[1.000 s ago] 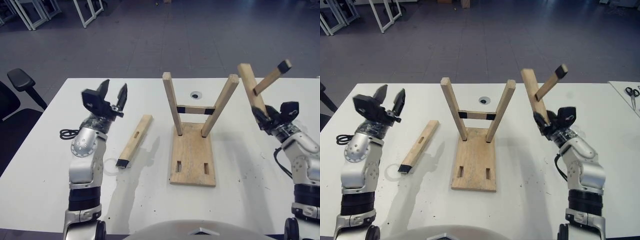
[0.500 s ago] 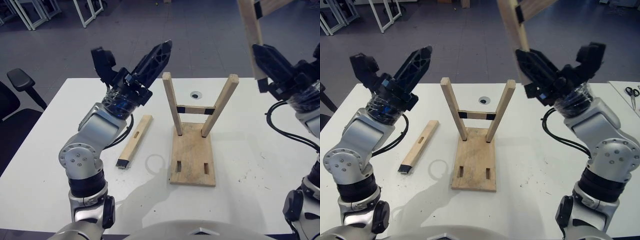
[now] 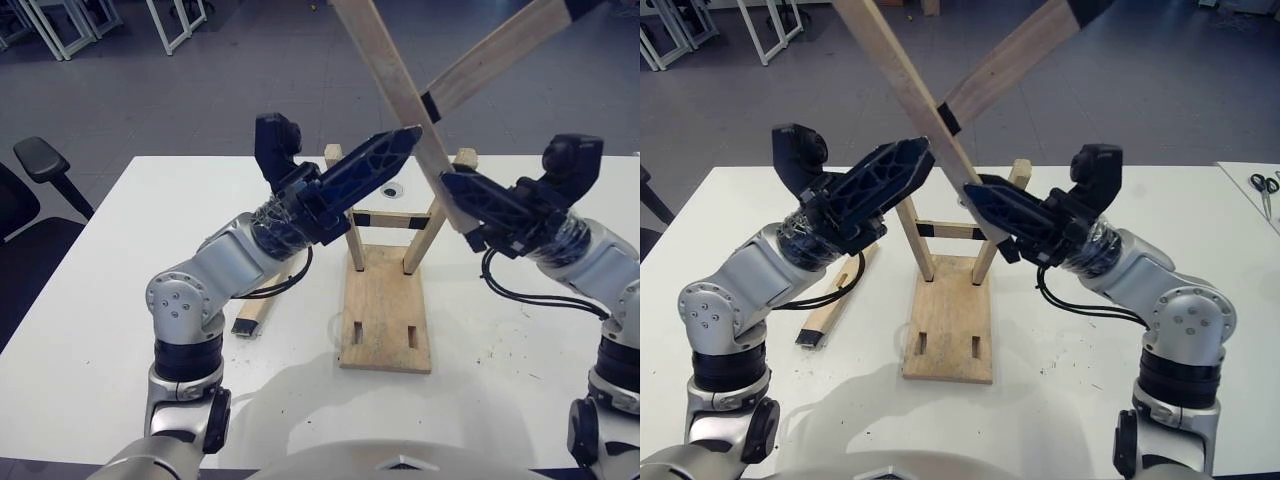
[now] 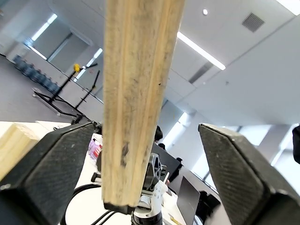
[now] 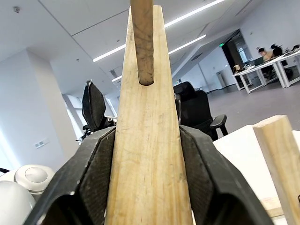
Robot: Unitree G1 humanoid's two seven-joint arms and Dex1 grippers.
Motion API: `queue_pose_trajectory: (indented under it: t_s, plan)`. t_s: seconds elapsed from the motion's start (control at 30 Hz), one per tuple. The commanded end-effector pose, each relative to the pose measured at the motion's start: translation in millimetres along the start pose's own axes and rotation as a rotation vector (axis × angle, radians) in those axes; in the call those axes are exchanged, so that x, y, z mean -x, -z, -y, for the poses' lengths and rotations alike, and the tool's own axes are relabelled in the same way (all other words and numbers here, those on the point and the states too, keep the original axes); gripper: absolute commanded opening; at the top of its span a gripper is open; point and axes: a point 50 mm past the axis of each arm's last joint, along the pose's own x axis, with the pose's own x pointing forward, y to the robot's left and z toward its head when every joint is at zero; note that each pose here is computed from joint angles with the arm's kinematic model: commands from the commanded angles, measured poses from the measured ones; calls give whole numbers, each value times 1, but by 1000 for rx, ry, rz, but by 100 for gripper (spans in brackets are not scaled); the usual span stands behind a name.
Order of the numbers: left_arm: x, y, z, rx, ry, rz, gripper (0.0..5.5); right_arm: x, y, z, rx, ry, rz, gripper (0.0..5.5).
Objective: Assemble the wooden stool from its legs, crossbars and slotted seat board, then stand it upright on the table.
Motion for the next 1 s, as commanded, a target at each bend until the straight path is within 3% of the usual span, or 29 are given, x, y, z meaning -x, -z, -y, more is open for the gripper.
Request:
queue_pose_trajectory:
  t_s: [0.03, 0.13, 0.53, 0.77, 0.9, 1.0]
  plan:
    - [-3, 4, -2, -28, -1, -75, 409, -5, 7, -2, -38, -51, -28, 202]
    - [-4, 6, -3, -36, 12, -107, 409, -6, 11, -1, -47, -53, -60, 202]
    - [6, 3, -10, -105, 29, -224, 216, 0, 21, 1, -53, -22, -125, 202]
    - [10, -10, -21, -143, -10, -181, 210, 3, 21, 8, -39, 10, -138, 202]
    - [17, -21, -31, -172, -82, -112, 205, 7, 21, 7, -40, -7, -168, 292]
    - [29, -29, -37, -200, -134, -99, 205, 21, 25, 9, -1, 54, -251, 311]
